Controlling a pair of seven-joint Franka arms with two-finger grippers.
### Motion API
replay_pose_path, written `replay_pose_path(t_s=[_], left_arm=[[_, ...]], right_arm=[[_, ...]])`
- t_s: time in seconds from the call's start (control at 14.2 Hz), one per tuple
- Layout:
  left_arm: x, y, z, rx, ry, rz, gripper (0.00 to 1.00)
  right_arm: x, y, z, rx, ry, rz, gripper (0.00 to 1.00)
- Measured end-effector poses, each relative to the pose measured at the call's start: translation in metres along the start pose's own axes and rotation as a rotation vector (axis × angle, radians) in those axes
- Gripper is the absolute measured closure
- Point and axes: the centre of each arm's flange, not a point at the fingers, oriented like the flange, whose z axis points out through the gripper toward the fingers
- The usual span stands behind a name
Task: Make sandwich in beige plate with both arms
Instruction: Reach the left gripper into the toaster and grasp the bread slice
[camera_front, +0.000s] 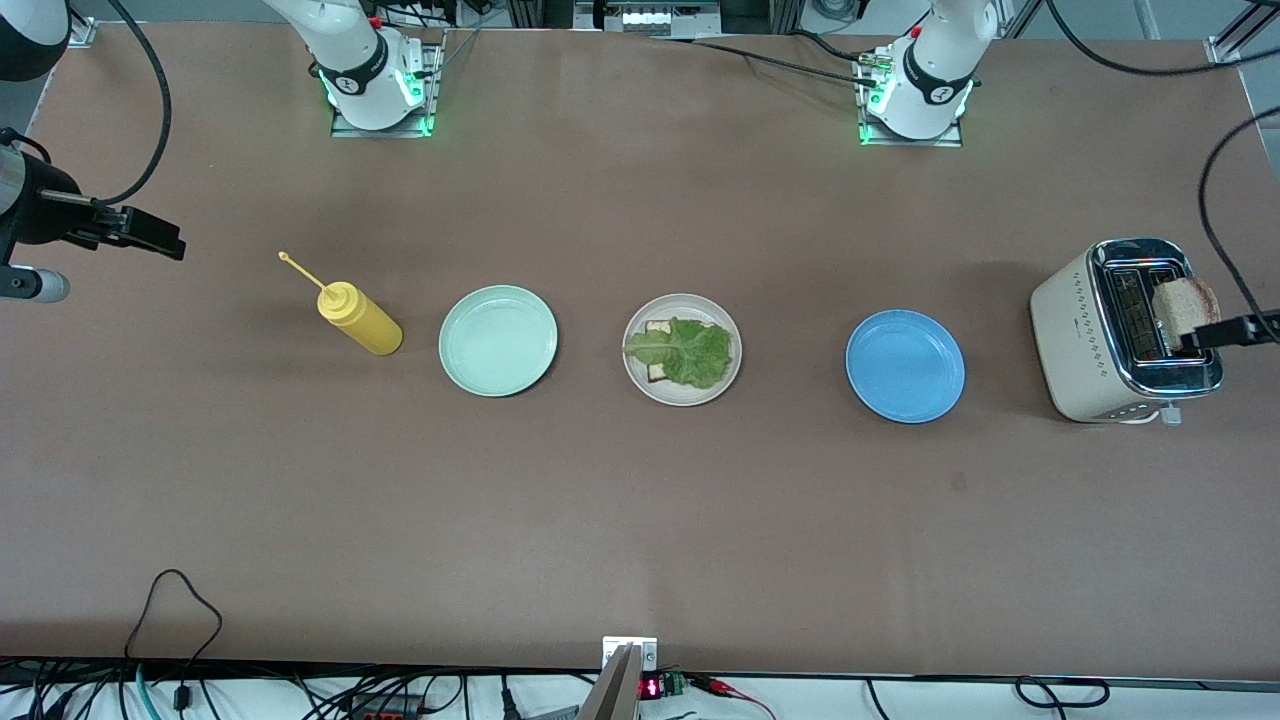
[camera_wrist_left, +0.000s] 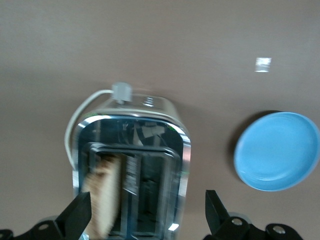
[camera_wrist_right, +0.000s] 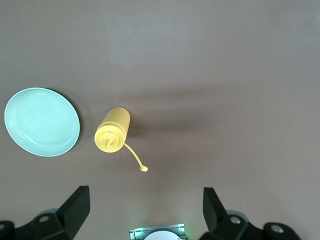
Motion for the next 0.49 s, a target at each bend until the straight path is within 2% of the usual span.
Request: replay_pose_path(t_s=[0.28, 0.49], left_arm=[[0.010, -0.068, 0.041, -0.011, 0.002, 0.038, 0.00], [0.002, -0.080, 0.062, -0.042, -0.062, 0.062, 0.00]], right_arm=[[0.000, -0.001, 0.000, 0.000, 0.000, -0.001, 0.00], [0.000, -0.001, 0.000, 0.002, 0.000, -0.001, 0.00]])
